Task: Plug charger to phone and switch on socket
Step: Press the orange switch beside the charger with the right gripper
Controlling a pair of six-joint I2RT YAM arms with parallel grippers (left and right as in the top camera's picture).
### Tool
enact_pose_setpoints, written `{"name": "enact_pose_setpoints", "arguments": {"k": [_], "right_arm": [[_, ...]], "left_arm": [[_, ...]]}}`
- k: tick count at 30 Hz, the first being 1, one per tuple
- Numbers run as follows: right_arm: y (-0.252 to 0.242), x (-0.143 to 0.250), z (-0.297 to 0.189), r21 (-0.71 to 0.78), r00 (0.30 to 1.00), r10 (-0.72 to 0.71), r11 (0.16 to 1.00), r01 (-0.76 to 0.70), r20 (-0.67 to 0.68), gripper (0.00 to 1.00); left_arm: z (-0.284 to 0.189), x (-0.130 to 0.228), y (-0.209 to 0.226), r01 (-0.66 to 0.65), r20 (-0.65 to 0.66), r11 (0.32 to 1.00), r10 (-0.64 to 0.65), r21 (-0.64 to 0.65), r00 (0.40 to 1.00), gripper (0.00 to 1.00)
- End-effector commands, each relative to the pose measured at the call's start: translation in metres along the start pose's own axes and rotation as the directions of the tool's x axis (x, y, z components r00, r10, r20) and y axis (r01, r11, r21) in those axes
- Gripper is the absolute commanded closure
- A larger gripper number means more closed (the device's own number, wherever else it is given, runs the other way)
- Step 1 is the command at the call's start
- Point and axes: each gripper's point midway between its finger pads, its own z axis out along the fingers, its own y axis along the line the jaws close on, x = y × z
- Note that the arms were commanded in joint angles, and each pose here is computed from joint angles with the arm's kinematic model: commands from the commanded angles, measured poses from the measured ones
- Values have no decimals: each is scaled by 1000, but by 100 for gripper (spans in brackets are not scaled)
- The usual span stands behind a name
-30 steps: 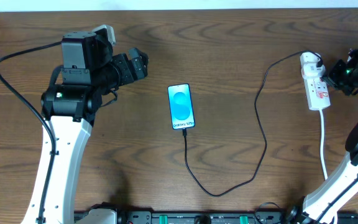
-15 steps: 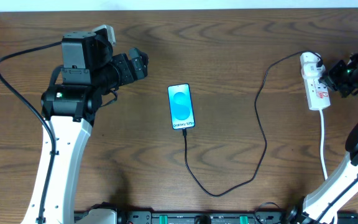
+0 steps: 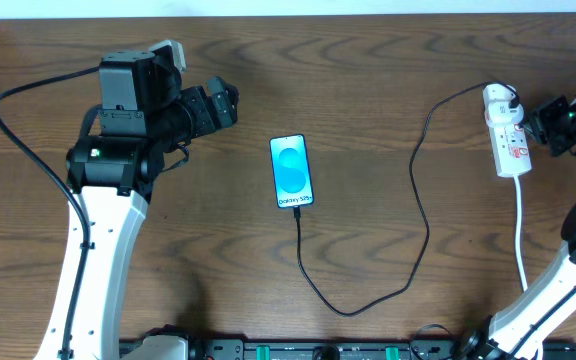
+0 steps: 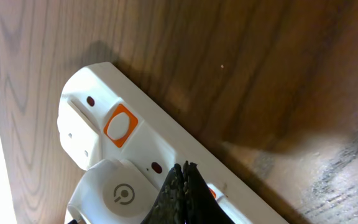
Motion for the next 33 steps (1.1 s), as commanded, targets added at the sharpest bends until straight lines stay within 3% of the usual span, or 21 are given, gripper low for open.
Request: {"name": "enact_pose_setpoints", "arguments": {"k": [1, 33], "right_arm": [[-4, 13, 10, -9, 998, 29, 1000, -30, -54, 99], [4, 62, 28, 93, 984, -73, 992, 89, -161, 99]], "left_arm": [[-1, -1, 2, -11, 4, 1000, 11, -9, 1000, 4], [-1, -1, 2, -11, 4, 1000, 11, -9, 1000, 4]]}}
